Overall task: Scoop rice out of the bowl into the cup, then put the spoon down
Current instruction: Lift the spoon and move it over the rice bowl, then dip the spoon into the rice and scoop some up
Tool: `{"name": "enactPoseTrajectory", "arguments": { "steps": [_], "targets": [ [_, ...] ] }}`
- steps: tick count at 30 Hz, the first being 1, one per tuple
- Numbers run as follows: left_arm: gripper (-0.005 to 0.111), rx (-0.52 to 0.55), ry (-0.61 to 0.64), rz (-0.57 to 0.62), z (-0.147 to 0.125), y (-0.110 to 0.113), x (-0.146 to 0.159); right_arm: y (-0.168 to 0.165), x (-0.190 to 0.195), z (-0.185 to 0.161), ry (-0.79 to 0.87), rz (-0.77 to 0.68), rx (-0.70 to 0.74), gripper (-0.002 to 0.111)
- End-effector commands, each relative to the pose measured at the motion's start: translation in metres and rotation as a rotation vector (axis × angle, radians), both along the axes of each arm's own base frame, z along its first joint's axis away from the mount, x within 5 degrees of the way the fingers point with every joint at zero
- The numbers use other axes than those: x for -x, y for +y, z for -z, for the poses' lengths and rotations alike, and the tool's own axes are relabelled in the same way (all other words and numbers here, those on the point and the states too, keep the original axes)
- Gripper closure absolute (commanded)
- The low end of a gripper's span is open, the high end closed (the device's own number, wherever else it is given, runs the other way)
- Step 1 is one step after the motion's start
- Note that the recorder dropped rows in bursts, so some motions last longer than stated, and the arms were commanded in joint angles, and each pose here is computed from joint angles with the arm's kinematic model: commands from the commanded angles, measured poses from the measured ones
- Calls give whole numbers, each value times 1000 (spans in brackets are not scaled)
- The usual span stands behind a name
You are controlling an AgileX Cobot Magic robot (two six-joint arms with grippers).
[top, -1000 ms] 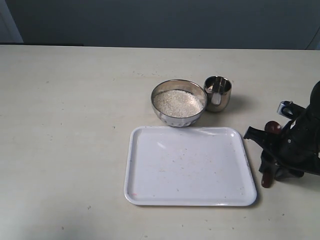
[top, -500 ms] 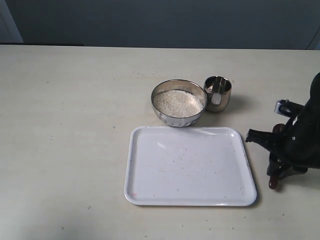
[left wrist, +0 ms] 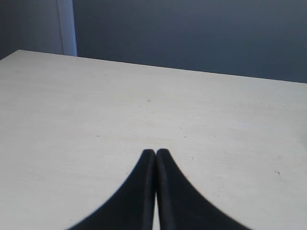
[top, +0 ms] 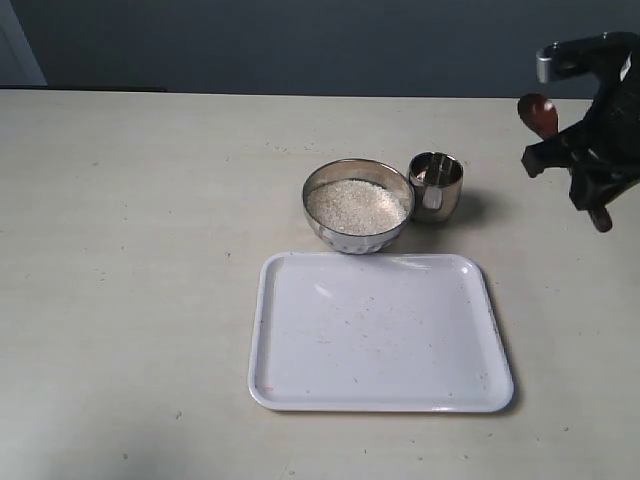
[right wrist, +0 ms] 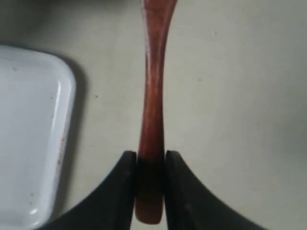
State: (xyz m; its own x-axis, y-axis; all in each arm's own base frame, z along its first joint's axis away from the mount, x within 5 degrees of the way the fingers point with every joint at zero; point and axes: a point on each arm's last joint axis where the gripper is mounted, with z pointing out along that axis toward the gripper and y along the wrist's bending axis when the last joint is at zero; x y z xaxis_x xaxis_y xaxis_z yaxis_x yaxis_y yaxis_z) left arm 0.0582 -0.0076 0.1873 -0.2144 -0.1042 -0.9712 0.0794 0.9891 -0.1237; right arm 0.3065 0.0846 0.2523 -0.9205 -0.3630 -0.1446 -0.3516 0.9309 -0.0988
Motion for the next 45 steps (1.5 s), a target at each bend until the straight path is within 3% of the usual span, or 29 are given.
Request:
{"name": "enactPoseTrajectory", "arguments": {
  "steps": [1,7,14,21,25,45],
  "targets": [
    [106,6,-17,-2,-3,0,0,13,-2,-9,-3,-170,170,109],
    [106,6,-17,-2,-3,0,0,53,-4,11,-10,-453,462,109],
    [106,6,-17,-2,-3,0,0,112,6,20,-153,-757,807,109],
    [106,6,-17,-2,-3,0,0,160,19,33,-319,-923,1005,109],
    [106,6,-17,-2,-3,0,0,175,23,49,-344,-966,1049,109],
    [106,6,-17,-2,-3,0,0,179,22,94,-246,-940,1032,109]
  ]
}}
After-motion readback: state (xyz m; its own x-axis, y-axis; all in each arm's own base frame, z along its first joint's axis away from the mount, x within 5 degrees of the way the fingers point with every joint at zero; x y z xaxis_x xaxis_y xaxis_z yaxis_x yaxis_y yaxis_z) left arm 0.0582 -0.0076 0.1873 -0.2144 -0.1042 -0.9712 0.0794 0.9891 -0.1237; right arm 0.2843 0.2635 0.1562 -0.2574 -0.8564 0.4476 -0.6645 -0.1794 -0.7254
